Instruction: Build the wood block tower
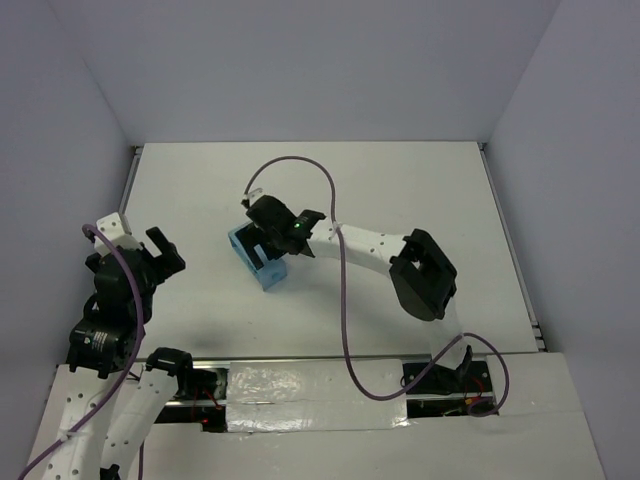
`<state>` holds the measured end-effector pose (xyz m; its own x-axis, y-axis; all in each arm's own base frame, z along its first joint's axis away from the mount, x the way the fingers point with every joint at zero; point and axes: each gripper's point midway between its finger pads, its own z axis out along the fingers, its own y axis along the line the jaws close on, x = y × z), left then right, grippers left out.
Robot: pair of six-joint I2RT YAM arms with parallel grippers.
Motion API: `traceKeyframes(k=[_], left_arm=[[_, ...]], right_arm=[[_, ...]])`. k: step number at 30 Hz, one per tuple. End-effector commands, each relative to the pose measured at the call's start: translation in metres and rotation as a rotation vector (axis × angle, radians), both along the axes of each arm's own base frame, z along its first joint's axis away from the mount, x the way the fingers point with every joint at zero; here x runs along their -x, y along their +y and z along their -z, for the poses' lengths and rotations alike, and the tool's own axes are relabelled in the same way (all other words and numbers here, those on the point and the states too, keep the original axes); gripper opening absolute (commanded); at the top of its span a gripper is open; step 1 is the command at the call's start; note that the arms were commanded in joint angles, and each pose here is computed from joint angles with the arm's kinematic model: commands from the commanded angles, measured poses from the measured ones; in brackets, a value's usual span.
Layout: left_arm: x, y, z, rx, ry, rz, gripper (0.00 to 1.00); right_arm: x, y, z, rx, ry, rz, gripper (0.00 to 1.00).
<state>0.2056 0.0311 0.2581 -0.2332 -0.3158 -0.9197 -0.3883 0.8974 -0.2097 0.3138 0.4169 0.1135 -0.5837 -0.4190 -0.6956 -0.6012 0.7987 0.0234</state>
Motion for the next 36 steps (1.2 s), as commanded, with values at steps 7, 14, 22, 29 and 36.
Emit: traceKeyframes(k=[7,14,22,29,36], left_arm=[[-0.004,-0.003,-0.015,0.014,-0.052,0.015,1.00],[-0.004,-0.004,-0.015,0.015,-0.056,0.020,1.00],[-0.005,-0.005,-0.015,0.014,-0.052,0.022,1.00],[-0.004,-0.002,-0.014,0.015,-0.051,0.005,1.00],[-0.005,-0.002,-0.013,0.012,-0.046,0.006,1.00]], right_arm=[[0.010,0.036,0.020,-0.081,0.115,-0.078,1.00],[0.004,0.040,0.030,-0.075,0.123,-0.063,0.94],[0.011,0.050,0.018,0.016,-0.023,-0.030,0.54],[0.022,0.053,0.010,0.321,-0.309,0.120,0.52],[0.016,0.055,-0.001,0.347,-0.355,0.152,0.52]])
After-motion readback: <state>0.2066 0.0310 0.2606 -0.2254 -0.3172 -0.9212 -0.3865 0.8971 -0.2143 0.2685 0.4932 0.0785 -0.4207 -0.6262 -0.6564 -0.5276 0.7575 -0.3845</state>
